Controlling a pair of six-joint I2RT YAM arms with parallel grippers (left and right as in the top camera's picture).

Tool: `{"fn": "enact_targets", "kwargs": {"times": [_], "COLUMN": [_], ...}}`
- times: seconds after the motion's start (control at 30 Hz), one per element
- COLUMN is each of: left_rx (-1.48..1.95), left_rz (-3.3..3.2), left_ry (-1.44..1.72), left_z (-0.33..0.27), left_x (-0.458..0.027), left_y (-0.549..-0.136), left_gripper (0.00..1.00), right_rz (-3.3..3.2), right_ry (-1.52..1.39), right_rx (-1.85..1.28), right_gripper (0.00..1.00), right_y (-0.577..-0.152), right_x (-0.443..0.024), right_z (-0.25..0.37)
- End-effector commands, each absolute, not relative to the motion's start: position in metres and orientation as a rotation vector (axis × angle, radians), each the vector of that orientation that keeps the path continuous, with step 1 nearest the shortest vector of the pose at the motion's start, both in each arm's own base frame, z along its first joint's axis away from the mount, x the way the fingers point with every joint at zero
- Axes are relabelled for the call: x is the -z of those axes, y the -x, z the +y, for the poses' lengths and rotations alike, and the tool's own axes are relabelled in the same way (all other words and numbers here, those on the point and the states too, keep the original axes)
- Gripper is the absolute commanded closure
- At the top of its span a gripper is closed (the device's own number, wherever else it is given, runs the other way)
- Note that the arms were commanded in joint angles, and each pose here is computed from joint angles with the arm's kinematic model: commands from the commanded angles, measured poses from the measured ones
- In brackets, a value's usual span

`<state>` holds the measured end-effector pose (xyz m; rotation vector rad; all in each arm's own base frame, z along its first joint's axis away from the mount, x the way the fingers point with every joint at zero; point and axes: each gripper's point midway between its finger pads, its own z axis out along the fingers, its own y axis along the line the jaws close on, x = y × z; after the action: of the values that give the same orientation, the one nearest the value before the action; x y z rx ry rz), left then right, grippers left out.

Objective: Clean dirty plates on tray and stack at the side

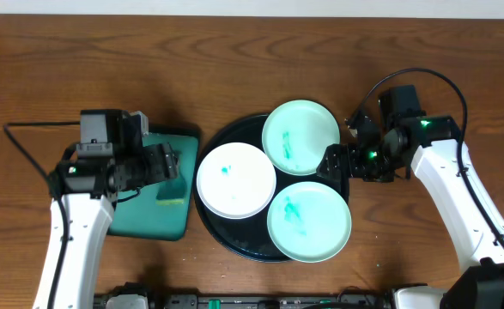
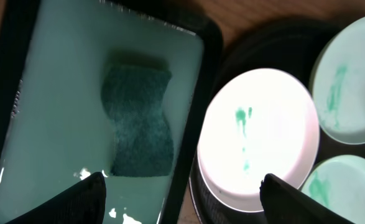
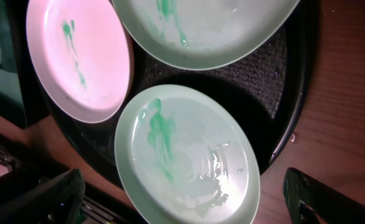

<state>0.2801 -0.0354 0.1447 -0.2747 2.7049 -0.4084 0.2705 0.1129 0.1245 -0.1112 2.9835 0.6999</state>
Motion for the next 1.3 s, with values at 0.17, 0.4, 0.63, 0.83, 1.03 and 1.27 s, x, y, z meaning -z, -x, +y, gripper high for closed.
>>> {"fn": "enact_targets", "kwargs": {"times": [0.17, 0.4, 0.63, 0.83, 1.03, 1.27], "left_rx": [0.421, 0.414, 0.141, 0.131, 0.117, 0.114], "left_rz": [2.774, 2.788, 2.873, 2.931, 3.067, 3.095], "left_ry": [0.302, 0.272, 0.358, 0.368, 0.393, 0.398], "left_z": [-0.036, -0.036, -0.004, -0.003, -0.003, -0.003], "left_x": [-0.135, -0.134, -0.155, -0.175, -0.163, -0.155], "left_y": [-0.277, -0.274, -0.262, -0.268, -0.263, -0.265], "left_gripper": [0.20, 0.20, 0.23, 0.36, 0.41, 0.19], "right_rz": [2.870, 2.810, 2.719, 2.757, 2.857, 2.910], "right_ry": [0.187, 0.362, 0.316, 0.276, 0.217, 0.172], "right_rx": [-0.865, -0.725, -0.627, -0.615, -0.582, -0.571], "right_gripper": [0.16, 0.02, 0.01, 0.02, 0.01, 0.25], "right_y": [-0.283, -0.285, -0.296, -0.301, -0.303, -0.303], "right_x": [-0.140, -0.138, -0.143, -0.127, -0.091, -0.068], "right_z": [0.146, 0.192, 0.227, 0.231, 0.233, 0.240]}}
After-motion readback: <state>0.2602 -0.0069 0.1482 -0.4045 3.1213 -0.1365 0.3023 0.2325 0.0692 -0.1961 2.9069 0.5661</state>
